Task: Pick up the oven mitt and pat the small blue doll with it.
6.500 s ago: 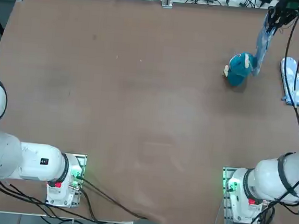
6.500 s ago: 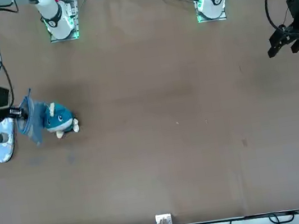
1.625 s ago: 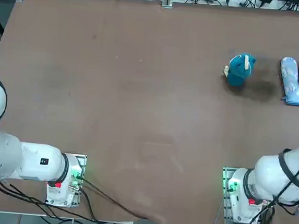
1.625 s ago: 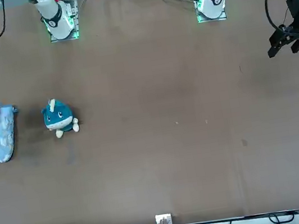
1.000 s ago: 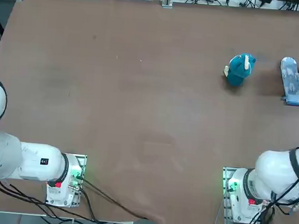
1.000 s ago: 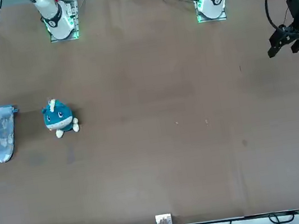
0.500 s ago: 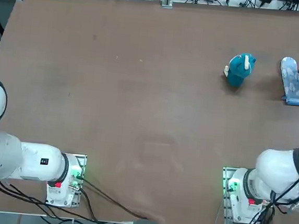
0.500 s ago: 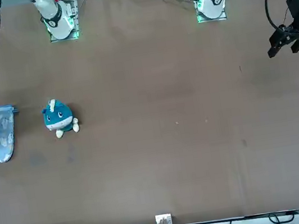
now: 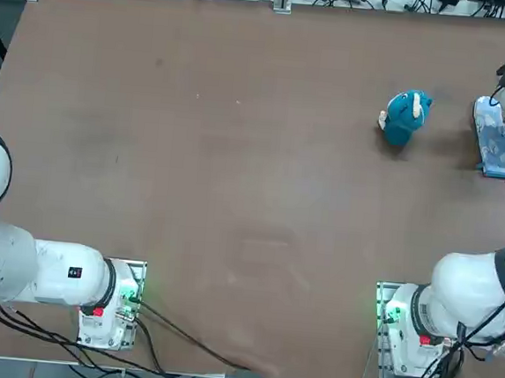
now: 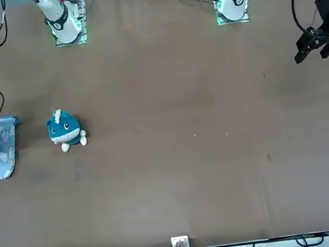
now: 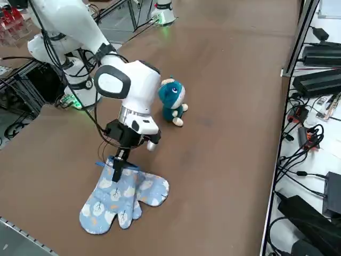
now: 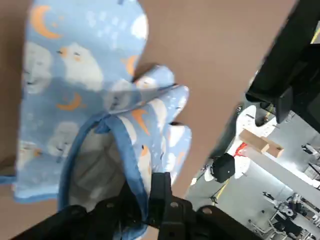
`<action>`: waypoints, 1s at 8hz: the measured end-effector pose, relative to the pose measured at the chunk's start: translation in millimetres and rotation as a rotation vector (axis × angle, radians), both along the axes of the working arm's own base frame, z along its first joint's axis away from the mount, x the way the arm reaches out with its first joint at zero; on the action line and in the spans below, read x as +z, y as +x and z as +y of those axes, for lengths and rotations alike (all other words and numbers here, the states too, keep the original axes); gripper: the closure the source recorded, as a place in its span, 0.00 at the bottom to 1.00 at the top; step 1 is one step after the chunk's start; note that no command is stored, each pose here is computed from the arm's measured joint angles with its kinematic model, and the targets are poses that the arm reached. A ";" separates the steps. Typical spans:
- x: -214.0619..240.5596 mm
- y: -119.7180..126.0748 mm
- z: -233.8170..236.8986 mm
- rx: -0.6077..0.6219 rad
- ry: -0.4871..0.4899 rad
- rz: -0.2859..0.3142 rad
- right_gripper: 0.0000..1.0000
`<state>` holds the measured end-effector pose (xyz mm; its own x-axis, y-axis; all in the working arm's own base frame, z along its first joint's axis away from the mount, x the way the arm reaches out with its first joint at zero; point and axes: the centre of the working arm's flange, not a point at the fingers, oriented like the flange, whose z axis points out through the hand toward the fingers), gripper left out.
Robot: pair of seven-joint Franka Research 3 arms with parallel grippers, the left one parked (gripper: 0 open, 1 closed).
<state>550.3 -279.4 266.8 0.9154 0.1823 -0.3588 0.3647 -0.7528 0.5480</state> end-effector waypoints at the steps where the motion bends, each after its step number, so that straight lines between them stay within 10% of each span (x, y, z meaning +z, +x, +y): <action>1: -10.7 -0.5 14.3 -0.002 0.004 0.002 0.95; 6: -42.2 1.6 45.9 0.012 0.023 0.020 0.81; 8: -53.4 3.3 53.7 0.027 0.039 0.026 0.48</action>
